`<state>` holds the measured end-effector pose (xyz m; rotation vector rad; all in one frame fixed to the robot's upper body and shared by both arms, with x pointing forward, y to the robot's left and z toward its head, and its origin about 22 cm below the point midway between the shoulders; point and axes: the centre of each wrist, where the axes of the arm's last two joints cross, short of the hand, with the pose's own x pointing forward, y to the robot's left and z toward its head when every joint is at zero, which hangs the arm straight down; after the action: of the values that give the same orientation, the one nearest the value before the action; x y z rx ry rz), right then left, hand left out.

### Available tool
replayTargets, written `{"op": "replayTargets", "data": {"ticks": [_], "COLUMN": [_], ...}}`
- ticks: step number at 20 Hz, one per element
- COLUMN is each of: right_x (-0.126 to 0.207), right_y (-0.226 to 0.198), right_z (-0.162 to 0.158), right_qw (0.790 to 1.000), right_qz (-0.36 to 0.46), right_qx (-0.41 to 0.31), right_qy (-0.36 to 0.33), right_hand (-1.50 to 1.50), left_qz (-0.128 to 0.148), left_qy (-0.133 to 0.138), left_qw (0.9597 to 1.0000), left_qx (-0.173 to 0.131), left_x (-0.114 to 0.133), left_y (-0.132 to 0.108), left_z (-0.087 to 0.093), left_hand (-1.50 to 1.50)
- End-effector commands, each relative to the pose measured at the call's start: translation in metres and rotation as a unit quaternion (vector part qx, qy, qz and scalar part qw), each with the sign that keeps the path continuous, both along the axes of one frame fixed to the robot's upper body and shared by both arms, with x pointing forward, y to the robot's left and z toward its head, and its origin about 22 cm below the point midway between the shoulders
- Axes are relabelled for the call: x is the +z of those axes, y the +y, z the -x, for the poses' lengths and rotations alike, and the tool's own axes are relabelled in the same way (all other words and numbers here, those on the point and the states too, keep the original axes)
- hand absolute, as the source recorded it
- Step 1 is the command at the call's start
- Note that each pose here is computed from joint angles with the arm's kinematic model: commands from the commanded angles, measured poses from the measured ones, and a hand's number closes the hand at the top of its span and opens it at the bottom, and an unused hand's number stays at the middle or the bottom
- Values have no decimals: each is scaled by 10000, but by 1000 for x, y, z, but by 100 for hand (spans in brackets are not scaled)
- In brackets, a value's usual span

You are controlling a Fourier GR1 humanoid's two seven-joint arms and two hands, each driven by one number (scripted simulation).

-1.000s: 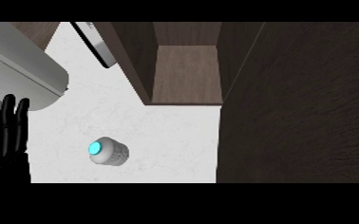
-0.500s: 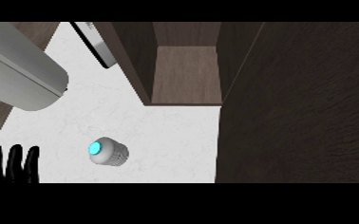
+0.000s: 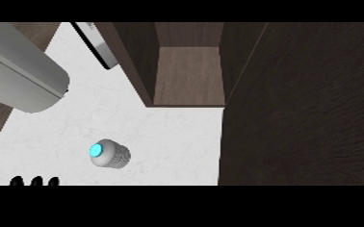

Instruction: Pick up the bottled water, place it into the cabinet and close the cabinet

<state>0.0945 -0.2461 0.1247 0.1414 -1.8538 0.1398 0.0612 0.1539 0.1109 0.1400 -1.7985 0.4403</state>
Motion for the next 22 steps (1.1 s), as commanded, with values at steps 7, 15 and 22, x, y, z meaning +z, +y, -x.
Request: {"op": "replayTargets", "data": {"ticks": [7,15,22], "right_x": [19,19,24], "right_y": [3,-6,-10], "right_z": [26,40,56], "right_qw": [9997,9998,9998], "right_qz": [-79,-19,-18], "right_qx": [57,91,194], "right_qy": [-221,-184,-95], "right_hand": [-150,-150,-150], "left_qz": [-254,-198,103], "left_qy": [-256,259,374], "left_qw": [9990,9980,9964], "left_qx": [277,533,749], "left_x": [5,-26,-71], "left_y": [-6,7,31], "left_z": [15,6,-27], "left_hand": [-150,-150,-150]}}
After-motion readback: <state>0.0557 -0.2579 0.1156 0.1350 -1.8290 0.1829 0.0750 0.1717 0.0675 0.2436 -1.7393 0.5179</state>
